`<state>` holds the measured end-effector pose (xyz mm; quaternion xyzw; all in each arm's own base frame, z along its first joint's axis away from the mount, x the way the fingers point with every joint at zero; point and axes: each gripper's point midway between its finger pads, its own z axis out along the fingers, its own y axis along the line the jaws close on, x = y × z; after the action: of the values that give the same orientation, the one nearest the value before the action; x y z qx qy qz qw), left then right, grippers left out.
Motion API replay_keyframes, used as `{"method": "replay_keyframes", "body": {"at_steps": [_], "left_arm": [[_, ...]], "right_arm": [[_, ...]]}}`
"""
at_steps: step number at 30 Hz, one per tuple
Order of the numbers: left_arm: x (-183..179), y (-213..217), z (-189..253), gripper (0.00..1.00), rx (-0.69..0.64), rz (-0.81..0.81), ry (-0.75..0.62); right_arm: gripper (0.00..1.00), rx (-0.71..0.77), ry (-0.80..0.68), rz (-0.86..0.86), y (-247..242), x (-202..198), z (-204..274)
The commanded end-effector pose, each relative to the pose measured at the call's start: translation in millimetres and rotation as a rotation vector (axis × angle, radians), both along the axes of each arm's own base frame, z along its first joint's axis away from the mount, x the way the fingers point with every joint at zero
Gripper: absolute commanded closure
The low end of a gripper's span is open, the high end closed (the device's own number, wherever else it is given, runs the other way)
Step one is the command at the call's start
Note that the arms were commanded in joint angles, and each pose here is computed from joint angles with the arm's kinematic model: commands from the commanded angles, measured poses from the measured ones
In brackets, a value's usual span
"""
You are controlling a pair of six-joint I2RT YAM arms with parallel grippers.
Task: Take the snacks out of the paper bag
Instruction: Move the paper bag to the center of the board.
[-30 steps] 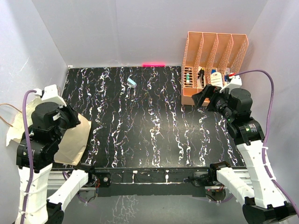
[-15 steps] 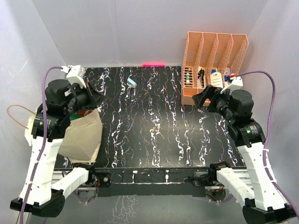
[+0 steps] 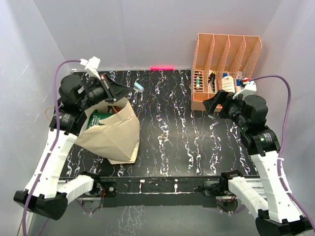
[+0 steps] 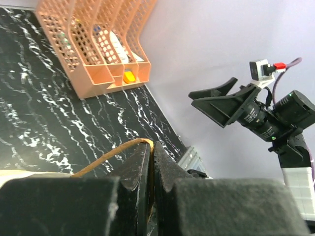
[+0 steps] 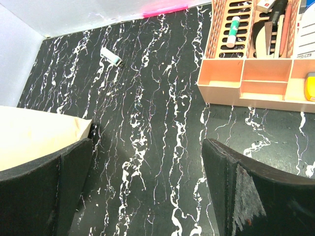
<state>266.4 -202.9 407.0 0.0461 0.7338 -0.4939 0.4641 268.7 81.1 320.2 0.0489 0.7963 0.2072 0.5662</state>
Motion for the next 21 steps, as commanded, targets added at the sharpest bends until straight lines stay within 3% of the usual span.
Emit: {"method": "replay_keyframes", "body": {"at_steps": [1, 13, 21], "left_arm": [[-17, -40, 65, 1.00, -0.129, -0.124, -0.215], [-26, -192, 34, 1.00, -0.019, -0.321, -0.217], [-9, -223, 37, 1.00, -0.016, -0.312, -0.250]], "right_arm": [[0.02, 0.015, -0.039, -0.013, -1, 1, 10], [0.02, 0.014, -0.022, -0.034, -5, -3, 6], [0.02, 0.011, -0.011, -0.039, -6, -5, 2]]}}
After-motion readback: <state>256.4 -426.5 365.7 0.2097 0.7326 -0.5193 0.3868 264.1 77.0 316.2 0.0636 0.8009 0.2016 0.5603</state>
